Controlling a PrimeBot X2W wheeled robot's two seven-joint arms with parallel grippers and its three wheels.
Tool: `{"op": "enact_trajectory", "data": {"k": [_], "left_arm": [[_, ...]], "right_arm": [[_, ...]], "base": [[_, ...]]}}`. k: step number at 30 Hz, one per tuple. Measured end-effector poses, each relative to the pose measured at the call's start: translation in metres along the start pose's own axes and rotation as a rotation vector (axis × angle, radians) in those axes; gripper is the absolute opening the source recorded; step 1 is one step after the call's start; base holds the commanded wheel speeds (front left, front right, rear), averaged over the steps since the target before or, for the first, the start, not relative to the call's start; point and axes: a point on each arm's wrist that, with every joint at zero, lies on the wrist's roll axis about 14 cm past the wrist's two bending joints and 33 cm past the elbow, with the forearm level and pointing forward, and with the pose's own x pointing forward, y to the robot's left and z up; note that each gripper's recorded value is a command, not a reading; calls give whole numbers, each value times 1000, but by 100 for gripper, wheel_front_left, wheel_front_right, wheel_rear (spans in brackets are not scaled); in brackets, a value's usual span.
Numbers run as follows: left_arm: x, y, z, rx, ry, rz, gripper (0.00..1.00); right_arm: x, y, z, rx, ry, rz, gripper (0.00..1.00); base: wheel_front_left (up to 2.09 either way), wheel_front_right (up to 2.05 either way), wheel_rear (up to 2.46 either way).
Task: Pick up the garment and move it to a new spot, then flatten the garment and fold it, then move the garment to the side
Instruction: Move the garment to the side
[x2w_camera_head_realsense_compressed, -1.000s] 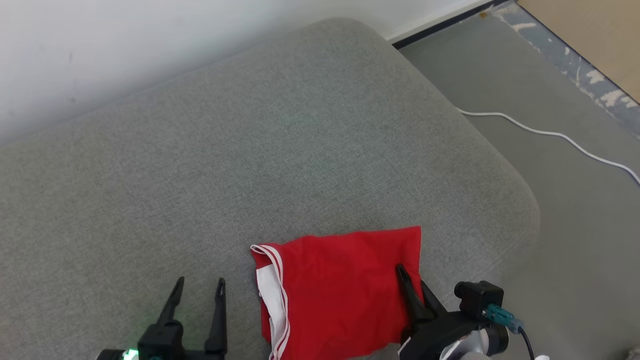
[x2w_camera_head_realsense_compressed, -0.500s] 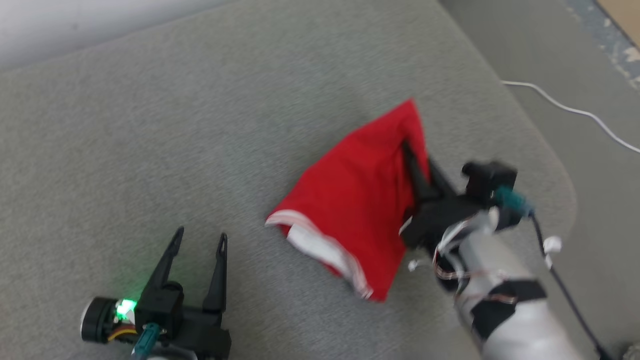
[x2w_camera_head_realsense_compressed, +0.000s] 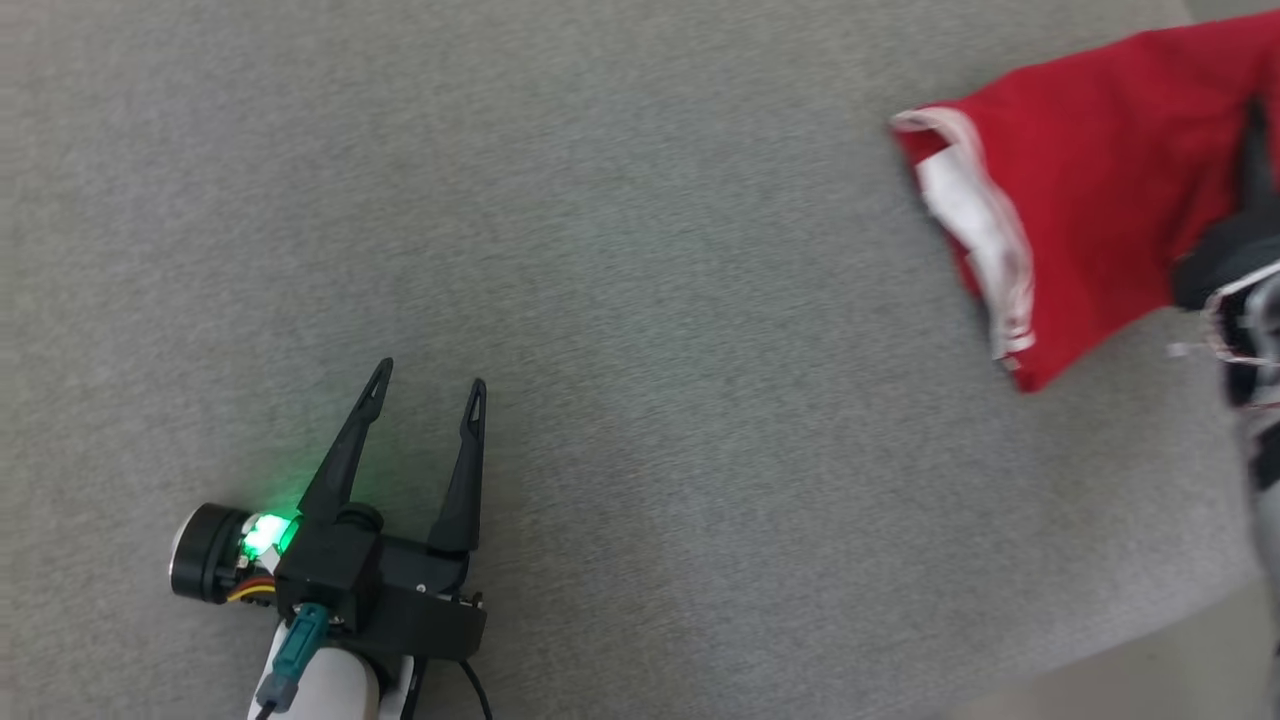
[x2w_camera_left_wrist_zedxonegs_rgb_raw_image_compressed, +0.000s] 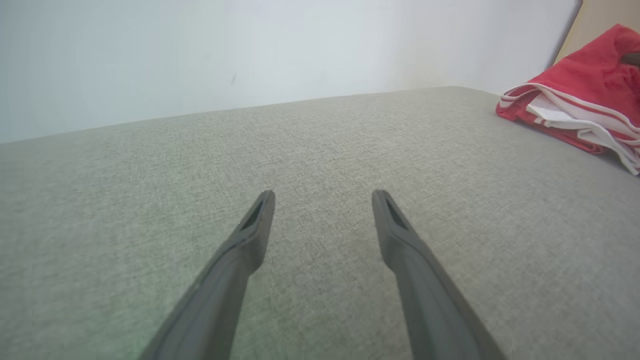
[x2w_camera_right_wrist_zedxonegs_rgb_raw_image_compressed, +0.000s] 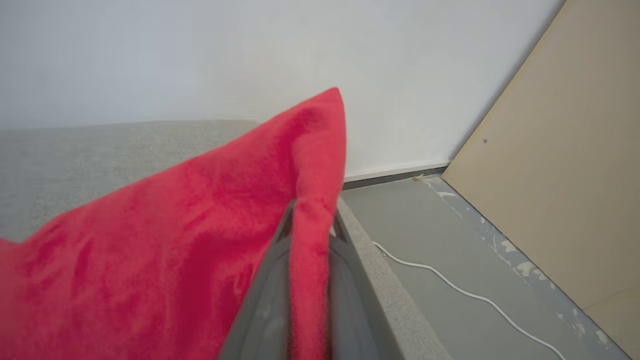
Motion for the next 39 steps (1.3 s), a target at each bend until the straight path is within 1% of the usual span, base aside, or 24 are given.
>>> {"op": "enact_trajectory", "data": {"k": [3,7,11,12,13,16,20,23,26,28,29,34,39], "left_arm": [[-3,11,-2,2,4,28,100],[-8,21,-7,5,13,58,100],[-10,26,-10,4,19,70,100],[-10,26,-11,3,21,72,100],[-10,27,-12,3,23,75,100],[-10,28,-13,4,26,80,100],[-11,29,-14,8,31,87,100],[-13,32,-12,11,31,101,100],[-16,36,-8,17,30,119,100],[-20,39,-5,19,30,135,100],[-26,44,-4,21,36,158,100],[-46,49,0,25,54,202,100],[-66,54,8,27,55,246,100]], "right_arm": [[10,-27,-1,-72,22,-57,0],[15,-59,-8,-127,71,-131,0],[15,-72,-18,-157,113,-170,0],[15,-73,-20,-149,116,-181,33],[15,-74,-22,-149,125,-186,100],[16,-75,-16,-161,94,-198,100],[18,-70,-2,-148,41,-201,100],[26,-55,26,-142,-42,-172,100],[31,-24,55,-126,-135,-100,100],[28,1,65,-111,-180,-38,100],[21,23,68,-82,-210,20,100],[-9,80,64,-30,-244,180,100],[-51,133,50,50,-235,325,100]], "base": [[0,0,0],[0,0,0],[0,0,0],[0,0,0],[0,0,0],[0,0,0],[0,0,0],[0,0,0],[0,0,0],[0,0,0],[0,0,0],[0,0,0],[0,0,0]]}}
